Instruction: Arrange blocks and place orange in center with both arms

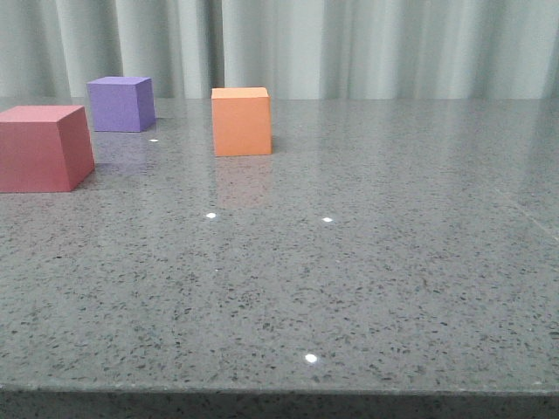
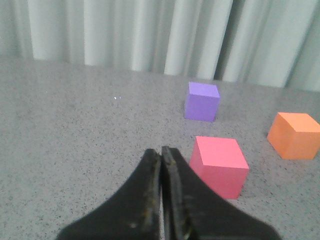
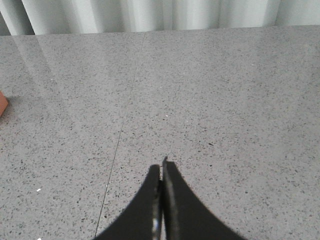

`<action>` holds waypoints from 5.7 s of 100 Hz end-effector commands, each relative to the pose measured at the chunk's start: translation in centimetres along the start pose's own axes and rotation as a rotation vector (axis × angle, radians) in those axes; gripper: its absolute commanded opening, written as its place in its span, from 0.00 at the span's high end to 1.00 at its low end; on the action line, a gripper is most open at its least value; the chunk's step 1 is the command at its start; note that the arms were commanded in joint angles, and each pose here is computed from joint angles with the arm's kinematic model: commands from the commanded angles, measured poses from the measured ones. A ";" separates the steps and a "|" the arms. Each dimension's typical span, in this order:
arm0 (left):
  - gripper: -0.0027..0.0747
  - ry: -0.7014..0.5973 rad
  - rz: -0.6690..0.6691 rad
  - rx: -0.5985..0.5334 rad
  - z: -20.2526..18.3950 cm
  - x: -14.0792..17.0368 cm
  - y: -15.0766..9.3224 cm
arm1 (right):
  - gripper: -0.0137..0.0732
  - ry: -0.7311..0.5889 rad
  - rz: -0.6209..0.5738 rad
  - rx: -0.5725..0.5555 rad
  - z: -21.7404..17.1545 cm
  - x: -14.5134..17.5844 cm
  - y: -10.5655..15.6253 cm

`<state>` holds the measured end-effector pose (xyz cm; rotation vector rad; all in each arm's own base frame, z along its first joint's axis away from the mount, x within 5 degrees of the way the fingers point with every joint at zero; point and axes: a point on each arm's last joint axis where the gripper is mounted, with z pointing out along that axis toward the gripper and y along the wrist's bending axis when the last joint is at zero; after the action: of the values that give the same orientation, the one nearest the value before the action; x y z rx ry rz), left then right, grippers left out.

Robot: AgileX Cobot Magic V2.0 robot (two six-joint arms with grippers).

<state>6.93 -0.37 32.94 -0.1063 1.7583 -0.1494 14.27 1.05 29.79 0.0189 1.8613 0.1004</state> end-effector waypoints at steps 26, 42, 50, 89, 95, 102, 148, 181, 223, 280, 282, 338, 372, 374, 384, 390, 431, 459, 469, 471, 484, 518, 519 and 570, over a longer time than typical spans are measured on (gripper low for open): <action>0.99 0.190 -0.017 -0.005 3.9 -8.8 -1.5 | 0.92 -0.102 -0.017 -0.012 -0.3 -1.6 0.1; 0.99 0.252 -0.028 -0.009 6.2 -9.0 -1.5 | 0.92 -0.102 -0.017 -0.012 -0.3 -1.6 0.1; 0.99 0.280 -0.028 -0.014 7.0 -8.8 -1.4 | 0.92 -0.102 -0.017 -0.012 -0.3 -1.6 0.1; 0.65 0.338 -0.021 -0.029 8.4 -8.2 -1.2 | 0.92 -0.102 -0.017 -0.012 -0.3 -1.6 0.1; 0.47 0.338 -0.020 -0.029 8.4 -8.2 -1.2 | 0.92 -0.102 -0.017 -0.012 -0.3 -1.6 0.1; 0.28 0.338 -0.019 -0.030 8.4 -8.2 -1.2 | 0.92 -0.102 -0.017 -0.012 -0.3 -1.6 0.1; 0.18 0.304 -0.104 0.026 9.1 -8.7 -1.8 | 0.92 -0.102 -0.017 -0.012 -0.3 -1.6 0.1; 0.18 0.322 -0.096 0.231 15.0 -10.9 -7.0 | 0.92 -0.102 -0.017 -0.012 -0.3 -1.6 0.1; 0.18 0.380 0.015 0.279 25.4 -10.3 -19.9 | 0.92 -0.102 -0.017 -0.012 -0.3 -1.6 0.1; 0.18 0.465 0.056 0.222 29.9 -7.1 -24.5 | 0.92 -0.102 -0.017 -0.012 -0.3 -1.6 0.1; 0.18 0.467 0.057 0.221 29.9 -6.9 -24.5 | 0.92 -0.102 -0.017 -0.012 -0.3 -1.6 0.1; 0.18 0.567 0.020 0.135 32.3 -3.1 -24.6 | 0.92 -0.102 -0.017 -0.012 -0.3 -1.6 0.1; 0.18 0.578 0.042 0.117 33.0 -2.2 -24.6 | 0.92 -0.102 -0.017 -0.012 -0.3 -1.6 0.1; 0.18 0.587 0.046 0.112 33.1 -1.9 -24.6 | 0.92 -0.102 -0.017 -0.012 -0.3 -1.6 0.1; 0.18 0.616 0.057 0.095 33.6 -0.8 -24.6 | 0.92 -0.102 -0.017 -0.012 -0.3 -1.6 0.1; 0.18 0.628 0.062 0.089 33.8 -0.3 -24.6 | 0.92 -0.102 -0.017 -0.012 -0.3 -1.6 0.1; 0.58 0.616 0.065 0.103 33.2 -1.2 -24.8 | 0.92 -0.102 -0.017 -0.012 -0.3 -1.6 0.1; 0.68 0.518 0.137 0.167 30.3 -6.3 -23.6 | 0.92 -0.102 -0.017 -0.012 -0.3 -1.6 0.1; 0.68 0.492 0.171 0.215 29.1 -8.2 -22.9 | 0.92 -0.102 -0.017 -0.012 -0.3 -1.6 0.1; 0.68 0.486 0.169 0.220 28.9 -8.6 -22.8 | 0.92 -0.102 -0.017 -0.012 -0.3 -1.6 0.1; 0.68 0.458 0.161 0.213 28.1 -10.4 -21.0 | 0.92 -0.102 -0.017 -0.012 -0.3 -1.6 0.1; 0.68 0.474 0.150 0.098 28.2 -10.3 -14.3 | 0.92 -0.102 -0.017 -0.012 -0.3 -1.6 0.1; 0.68 0.478 0.150 0.095 28.3 -10.2 -14.2 | 0.92 -0.102 -0.017 -0.012 -0.3 -1.6 0.1; 0.68 0.501 0.091 0.081 30.8 -7.8 -9.0 | 0.92 -0.102 -0.017 -0.012 -0.3 -1.6 0.1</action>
<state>38.81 -9.75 33.44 0.0946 2.3866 -0.1570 14.27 1.03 29.79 0.0202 1.8612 0.0994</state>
